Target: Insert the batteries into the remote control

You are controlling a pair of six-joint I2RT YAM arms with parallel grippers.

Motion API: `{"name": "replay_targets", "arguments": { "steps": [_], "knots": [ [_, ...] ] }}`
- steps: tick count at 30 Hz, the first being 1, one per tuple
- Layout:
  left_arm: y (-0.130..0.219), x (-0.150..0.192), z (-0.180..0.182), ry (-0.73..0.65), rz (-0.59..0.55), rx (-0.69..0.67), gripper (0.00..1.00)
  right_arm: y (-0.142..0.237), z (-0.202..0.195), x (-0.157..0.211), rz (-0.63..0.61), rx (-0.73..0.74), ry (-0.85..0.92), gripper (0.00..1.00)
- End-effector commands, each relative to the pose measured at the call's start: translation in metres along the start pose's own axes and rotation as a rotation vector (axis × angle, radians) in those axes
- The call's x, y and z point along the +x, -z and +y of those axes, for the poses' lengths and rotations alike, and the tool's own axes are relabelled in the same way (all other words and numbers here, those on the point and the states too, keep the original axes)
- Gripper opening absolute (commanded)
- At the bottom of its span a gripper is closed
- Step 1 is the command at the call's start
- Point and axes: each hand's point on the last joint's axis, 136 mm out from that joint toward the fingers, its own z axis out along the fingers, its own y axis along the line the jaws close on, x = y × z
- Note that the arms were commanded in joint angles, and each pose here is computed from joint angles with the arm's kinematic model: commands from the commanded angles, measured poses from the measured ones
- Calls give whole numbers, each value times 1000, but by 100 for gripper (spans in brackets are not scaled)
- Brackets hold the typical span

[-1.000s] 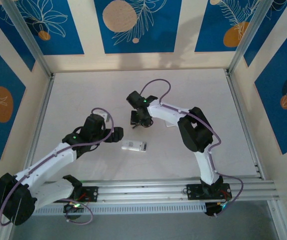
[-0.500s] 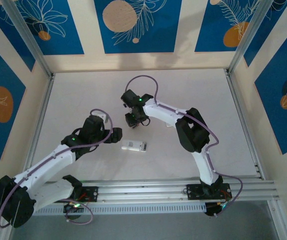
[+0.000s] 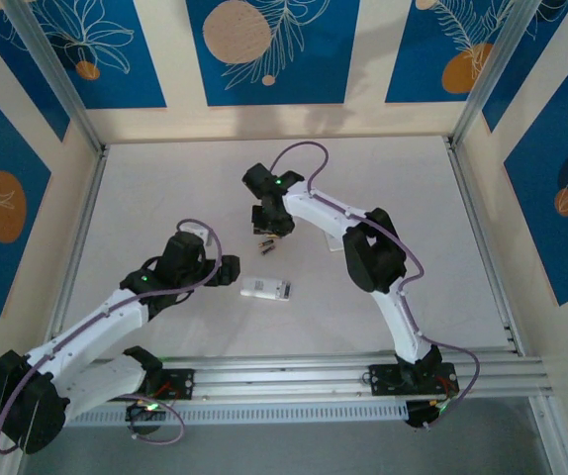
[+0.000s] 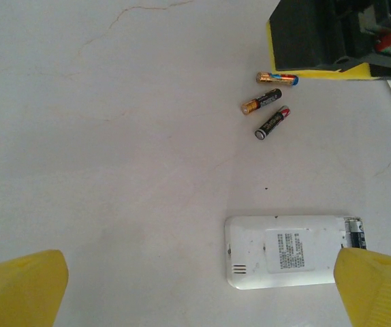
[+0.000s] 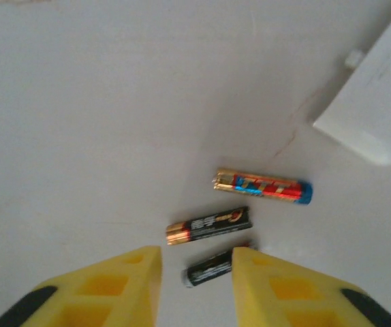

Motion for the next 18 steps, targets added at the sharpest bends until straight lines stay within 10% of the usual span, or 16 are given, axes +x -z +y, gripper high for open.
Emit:
{"name": "replay_targets", "arguments": {
  "steps": [1, 18],
  "knots": [
    [5, -4, 1, -29, -26, -10, 100, 2, 3, 10, 37, -14, -206, 29],
    [3, -3, 3, -39, -35, -15, 100, -32, -9, 20, 82, 95, -277, 30]
  ]
}}
